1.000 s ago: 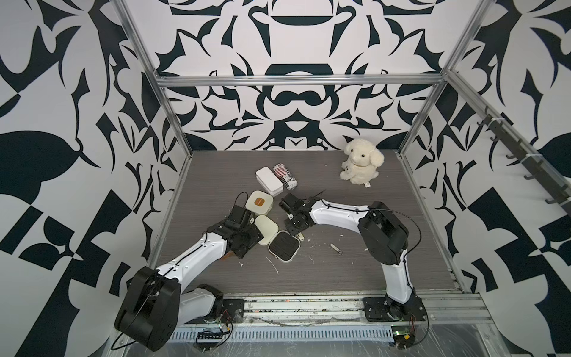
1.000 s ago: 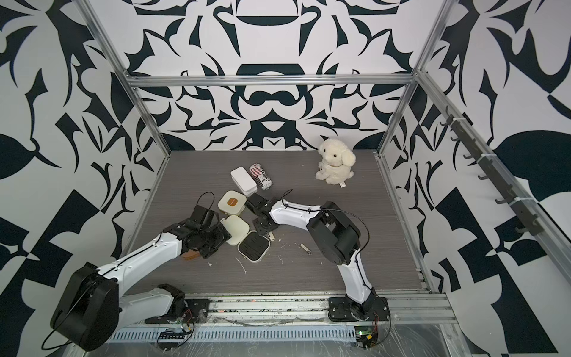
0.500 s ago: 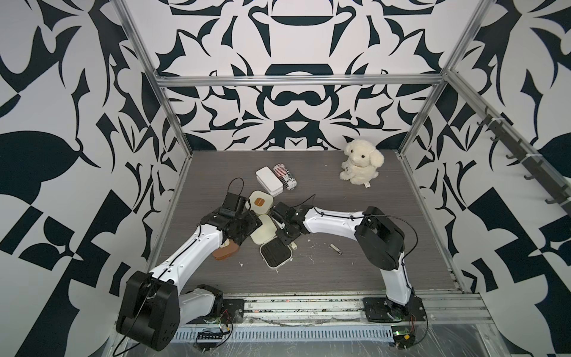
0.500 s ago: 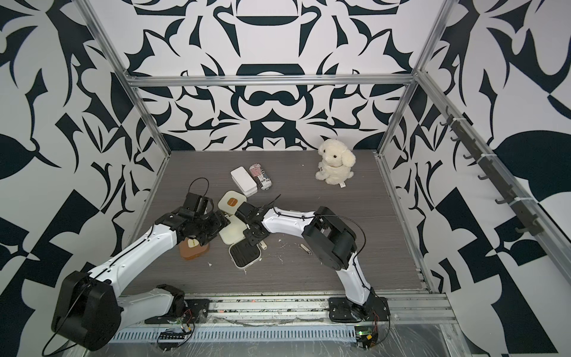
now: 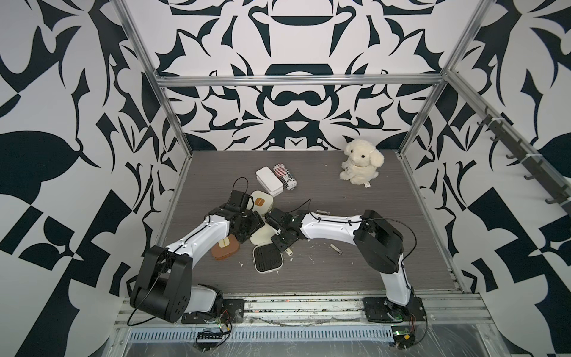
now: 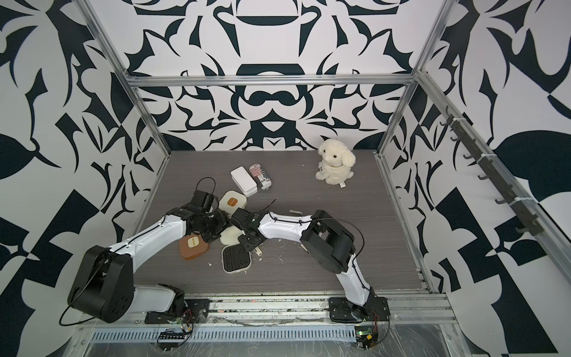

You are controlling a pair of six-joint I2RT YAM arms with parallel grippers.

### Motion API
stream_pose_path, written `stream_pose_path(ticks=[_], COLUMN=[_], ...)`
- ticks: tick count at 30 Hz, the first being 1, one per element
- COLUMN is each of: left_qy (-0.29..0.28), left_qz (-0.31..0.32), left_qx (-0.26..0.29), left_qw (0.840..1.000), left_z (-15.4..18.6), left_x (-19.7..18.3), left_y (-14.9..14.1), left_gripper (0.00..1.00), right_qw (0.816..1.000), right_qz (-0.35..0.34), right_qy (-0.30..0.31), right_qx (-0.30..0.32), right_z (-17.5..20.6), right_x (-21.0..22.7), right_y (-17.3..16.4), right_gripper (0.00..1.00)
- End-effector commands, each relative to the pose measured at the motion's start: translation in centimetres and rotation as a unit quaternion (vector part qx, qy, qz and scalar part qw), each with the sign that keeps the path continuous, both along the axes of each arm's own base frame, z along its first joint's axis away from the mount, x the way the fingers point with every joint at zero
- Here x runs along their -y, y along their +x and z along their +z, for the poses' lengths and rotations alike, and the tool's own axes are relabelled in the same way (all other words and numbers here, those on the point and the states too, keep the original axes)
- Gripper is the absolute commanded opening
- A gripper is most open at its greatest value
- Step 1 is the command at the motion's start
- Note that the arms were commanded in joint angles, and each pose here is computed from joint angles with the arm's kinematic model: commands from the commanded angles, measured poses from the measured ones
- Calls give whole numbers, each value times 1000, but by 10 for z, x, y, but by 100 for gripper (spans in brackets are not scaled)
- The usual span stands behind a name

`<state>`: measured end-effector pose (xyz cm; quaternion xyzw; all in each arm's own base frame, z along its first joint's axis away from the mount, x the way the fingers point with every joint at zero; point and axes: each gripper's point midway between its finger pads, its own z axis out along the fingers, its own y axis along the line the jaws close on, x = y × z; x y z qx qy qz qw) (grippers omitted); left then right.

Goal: Organize nail clipper sets
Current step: Adjust the storage box at the center of the board, then place the nail clipper in the storage box.

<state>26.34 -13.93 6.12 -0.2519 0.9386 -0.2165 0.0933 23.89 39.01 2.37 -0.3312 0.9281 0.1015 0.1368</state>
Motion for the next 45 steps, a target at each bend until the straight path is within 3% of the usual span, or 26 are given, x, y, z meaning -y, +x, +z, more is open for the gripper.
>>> stream_pose_path(ticks=[1, 12, 24, 28, 35, 40, 45], left_qy=[-20, -36, -44, -8, -45, -66, -73], left_qz=[6, 9, -18, -13, -23, -62, -63], left_qx=[-10, -33, -35, -10, 15, 7, -17], left_qw=[1000, 999, 998, 1000, 999, 996, 995], left_z=[-5, -15, -8, 11, 36, 28, -1], left_x=[1, 1, 34, 16, 14, 37, 42], left_y=[-15, -56, -63, -54, -8, 21, 24], left_gripper=[75, 78, 78, 75, 59, 56, 55], right_qw=[999, 995, 991, 991, 989, 990, 990], right_qz=[-26, -86, -98, -84, -49, -45, -58], right_qy=[28, 45, 74, 94, 128, 122, 122], right_qx=[7, 15, 44, 45, 49, 48, 49], right_z=[22, 43, 84, 90, 98, 91, 86], right_x=[2, 44, 56, 52, 32, 20, 20], right_y=[3, 12, 28, 24, 8, -2, -6], right_gripper=[6, 7, 7, 7, 7, 6, 5])
